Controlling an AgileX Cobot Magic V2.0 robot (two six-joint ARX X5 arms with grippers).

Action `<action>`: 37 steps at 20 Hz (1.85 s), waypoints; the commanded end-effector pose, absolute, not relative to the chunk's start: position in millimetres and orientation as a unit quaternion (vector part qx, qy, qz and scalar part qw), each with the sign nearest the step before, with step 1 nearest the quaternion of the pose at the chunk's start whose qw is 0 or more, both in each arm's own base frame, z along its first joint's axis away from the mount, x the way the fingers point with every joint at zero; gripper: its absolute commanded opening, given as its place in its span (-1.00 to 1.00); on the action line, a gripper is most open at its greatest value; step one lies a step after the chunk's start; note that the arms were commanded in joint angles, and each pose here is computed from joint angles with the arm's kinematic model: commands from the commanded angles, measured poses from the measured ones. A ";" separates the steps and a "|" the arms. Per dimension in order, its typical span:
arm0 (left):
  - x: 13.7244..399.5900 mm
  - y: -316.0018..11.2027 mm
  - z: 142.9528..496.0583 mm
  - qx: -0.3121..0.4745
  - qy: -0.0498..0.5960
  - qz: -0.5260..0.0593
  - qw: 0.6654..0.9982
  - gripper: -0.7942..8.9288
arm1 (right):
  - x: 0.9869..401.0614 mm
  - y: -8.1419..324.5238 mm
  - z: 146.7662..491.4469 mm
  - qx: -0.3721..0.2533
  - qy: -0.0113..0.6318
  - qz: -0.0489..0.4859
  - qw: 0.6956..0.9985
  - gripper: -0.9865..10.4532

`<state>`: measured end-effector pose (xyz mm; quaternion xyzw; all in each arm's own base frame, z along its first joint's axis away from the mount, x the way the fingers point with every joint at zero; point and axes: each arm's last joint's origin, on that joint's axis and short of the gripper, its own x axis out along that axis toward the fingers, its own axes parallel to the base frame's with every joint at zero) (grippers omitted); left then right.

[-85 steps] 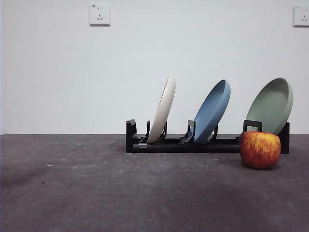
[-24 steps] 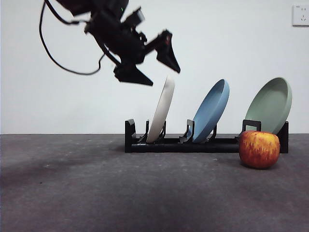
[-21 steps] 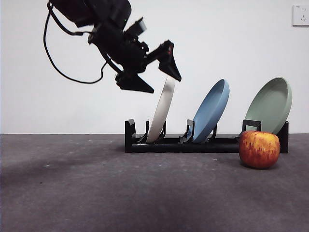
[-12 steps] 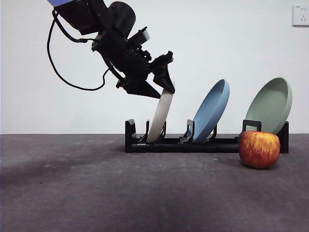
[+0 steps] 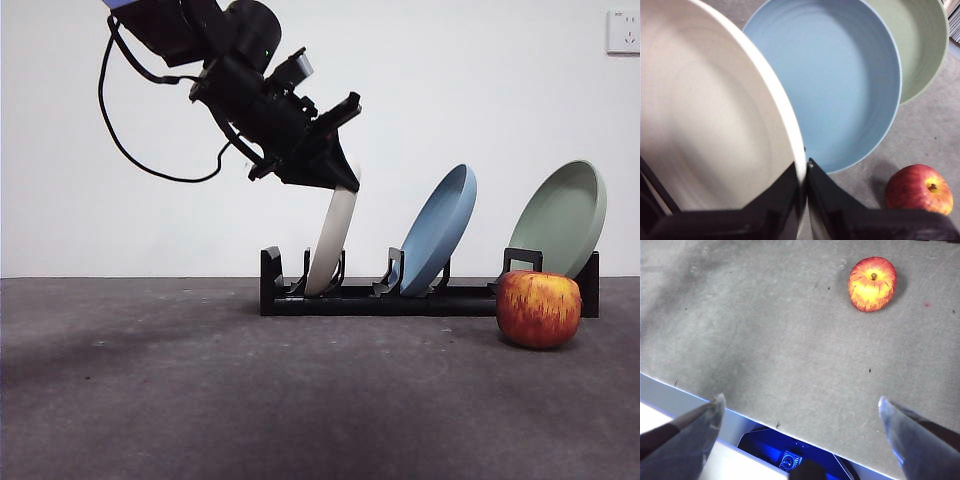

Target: Take the yellow plate from the plate rack,put the plate on the table,take the apple from the table,put the apple in the plate

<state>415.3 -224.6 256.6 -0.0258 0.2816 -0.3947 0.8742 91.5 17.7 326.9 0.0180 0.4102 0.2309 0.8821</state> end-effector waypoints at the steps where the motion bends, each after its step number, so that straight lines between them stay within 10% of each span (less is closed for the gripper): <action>1: 409.7 -220.4 278.8 -0.029 0.256 -0.397 0.881 -0.85 | 91.6 18.0 328.2 0.020 0.407 0.231 0.883 0.33; 9: 370.9 -206.6 339.8 -0.006 0.228 -0.410 0.883 -0.85 | 91.5 18.0 328.2 0.022 0.408 0.230 0.883 0.33; 16: 273.3 -219.5 376.8 0.191 0.289 -0.387 0.854 -0.85 | 91.5 18.0 328.2 0.022 0.408 0.230 0.883 0.33; 37: 165.2 -329.1 156.5 0.525 0.375 -0.319 0.694 -0.85 | 91.4 18.0 328.1 0.029 0.410 0.228 0.882 0.32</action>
